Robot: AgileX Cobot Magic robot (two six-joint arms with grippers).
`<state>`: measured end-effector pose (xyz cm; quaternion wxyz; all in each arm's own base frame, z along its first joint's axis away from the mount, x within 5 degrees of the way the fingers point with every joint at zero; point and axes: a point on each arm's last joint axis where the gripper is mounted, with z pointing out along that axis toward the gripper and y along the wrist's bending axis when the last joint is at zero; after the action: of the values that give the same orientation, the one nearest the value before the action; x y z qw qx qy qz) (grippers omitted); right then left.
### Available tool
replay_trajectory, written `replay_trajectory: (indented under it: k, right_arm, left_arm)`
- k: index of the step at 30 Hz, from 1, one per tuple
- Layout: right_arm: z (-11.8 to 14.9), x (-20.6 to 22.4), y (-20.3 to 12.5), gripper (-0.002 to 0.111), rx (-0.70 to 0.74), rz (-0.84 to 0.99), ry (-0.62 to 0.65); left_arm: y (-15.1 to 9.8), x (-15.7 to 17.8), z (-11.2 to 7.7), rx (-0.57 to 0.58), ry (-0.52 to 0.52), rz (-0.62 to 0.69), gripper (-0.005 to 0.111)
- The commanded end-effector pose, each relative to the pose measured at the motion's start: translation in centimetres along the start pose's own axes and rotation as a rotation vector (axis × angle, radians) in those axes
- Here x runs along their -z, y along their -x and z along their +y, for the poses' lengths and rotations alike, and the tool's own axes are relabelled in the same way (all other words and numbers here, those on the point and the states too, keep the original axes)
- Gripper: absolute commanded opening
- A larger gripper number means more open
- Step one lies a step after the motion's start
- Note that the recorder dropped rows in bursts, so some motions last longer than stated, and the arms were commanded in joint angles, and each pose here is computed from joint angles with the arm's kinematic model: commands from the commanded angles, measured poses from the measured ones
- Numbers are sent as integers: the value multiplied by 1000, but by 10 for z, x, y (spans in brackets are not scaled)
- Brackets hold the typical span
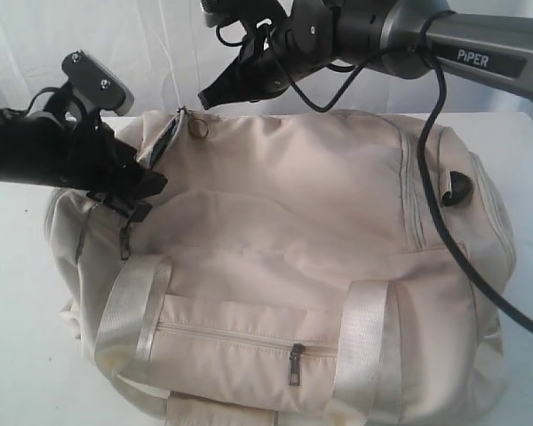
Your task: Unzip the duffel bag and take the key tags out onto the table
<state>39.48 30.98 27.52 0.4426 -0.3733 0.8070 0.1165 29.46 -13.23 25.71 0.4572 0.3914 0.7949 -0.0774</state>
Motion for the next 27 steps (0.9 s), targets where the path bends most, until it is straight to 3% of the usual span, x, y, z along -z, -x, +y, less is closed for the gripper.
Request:
replay_trajectory:
  k: [1, 5, 8, 10, 12, 14, 15, 17, 19, 23, 27]
  right_arm:
    - [-2, 12, 7, 0, 91, 0, -1]
    - [-3, 26, 15, 5, 230, -12, -2]
    - [0, 25, 9, 25, 404, 38, 35]
    - [3, 23, 8, 38, 434, 35, 66]
    - [9, 22, 9, 41, 474, 25, 88]
    - [20, 22, 9, 41, 491, 20, 130]
    - [26, 21, 7, 41, 518, 31, 159]
    - [38, 17, 3, 41, 564, 60, 207]
    - [46, 12, -2, 41, 601, 79, 235]
    - [54, 6, -5, 42, 609, 80, 245]
    - [55, 4, -6, 52, 610, 83, 249]
  left_arm:
    - [18, 1, 3, 8, -42, -48, 65]
    - [23, -25, 12, 30, -40, -36, 65]
    - [13, -53, 20, 66, 5, 7, 64]
    - [7, -65, 20, 72, -7, 33, 61]
    - [3, -71, 18, 110, -21, 47, 41]
    - [3, -70, 13, 139, -81, 53, 9]
    - [5, -66, 8, 132, -134, 52, 0]
    - [7, -58, 0, 129, -204, 51, 0]
    - [3, -50, -3, 131, -208, 55, 0]
    - [-10, -37, -7, 117, -161, 79, 0]
    - [-24, -27, -12, 120, -119, 103, 0]
